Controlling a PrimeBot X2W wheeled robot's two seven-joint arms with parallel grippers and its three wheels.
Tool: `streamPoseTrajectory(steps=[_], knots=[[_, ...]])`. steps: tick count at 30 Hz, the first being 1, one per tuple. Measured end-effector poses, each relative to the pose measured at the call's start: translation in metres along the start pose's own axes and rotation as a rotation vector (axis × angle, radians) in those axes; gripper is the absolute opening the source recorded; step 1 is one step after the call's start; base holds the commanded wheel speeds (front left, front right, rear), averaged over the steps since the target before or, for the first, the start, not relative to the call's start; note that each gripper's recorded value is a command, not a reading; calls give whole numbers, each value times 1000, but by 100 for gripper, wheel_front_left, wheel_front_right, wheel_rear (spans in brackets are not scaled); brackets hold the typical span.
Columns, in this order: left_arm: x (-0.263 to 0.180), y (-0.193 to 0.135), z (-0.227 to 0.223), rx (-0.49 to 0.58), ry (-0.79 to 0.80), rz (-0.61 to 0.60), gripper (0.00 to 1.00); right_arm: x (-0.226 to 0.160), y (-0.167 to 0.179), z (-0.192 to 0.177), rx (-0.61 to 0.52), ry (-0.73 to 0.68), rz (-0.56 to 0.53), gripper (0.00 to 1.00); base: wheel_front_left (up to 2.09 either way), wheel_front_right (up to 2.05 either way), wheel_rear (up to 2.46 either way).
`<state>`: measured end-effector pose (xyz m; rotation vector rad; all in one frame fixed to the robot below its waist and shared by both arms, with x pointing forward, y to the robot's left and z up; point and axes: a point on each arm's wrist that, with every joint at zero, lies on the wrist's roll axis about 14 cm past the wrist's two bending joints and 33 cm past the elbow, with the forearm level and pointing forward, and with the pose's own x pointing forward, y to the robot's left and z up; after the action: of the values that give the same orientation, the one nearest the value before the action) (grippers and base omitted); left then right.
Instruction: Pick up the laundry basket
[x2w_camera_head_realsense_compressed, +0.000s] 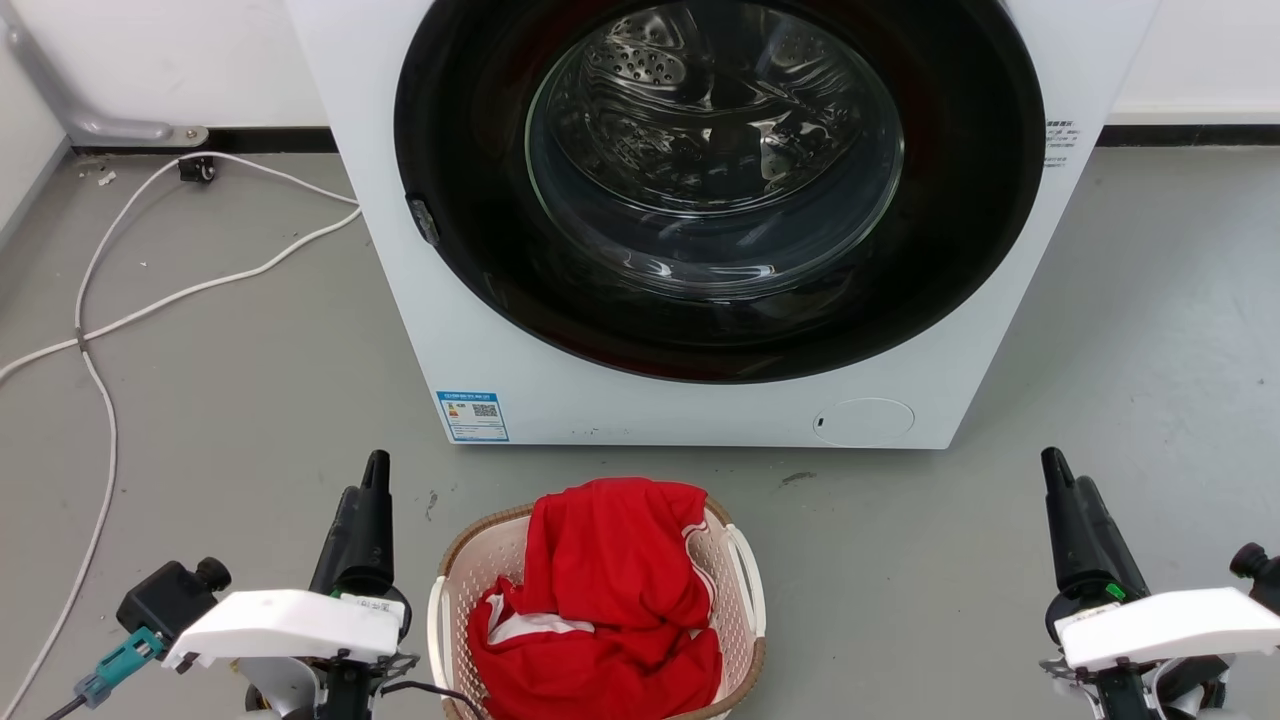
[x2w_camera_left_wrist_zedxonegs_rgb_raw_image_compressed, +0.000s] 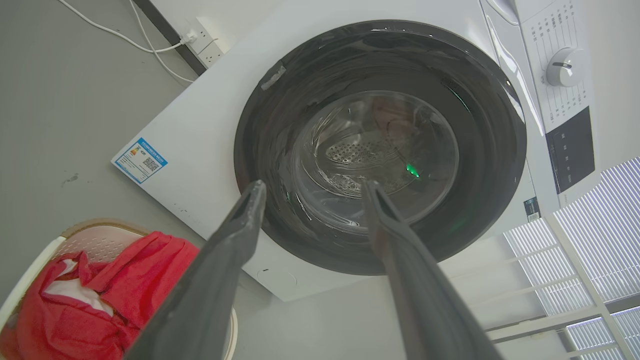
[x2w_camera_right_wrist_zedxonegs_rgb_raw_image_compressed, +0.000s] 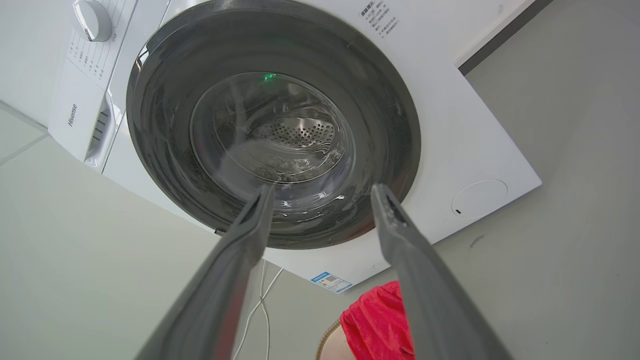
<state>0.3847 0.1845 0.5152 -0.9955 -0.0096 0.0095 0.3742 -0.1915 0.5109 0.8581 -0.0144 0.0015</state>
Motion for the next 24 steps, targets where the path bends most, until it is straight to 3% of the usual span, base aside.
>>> streamPoseTrajectory(steps=[24], knots=[[-1,-21,4,313,-55,-68,100,-7,13,1,-368,-29,54,100,0,0,0]])
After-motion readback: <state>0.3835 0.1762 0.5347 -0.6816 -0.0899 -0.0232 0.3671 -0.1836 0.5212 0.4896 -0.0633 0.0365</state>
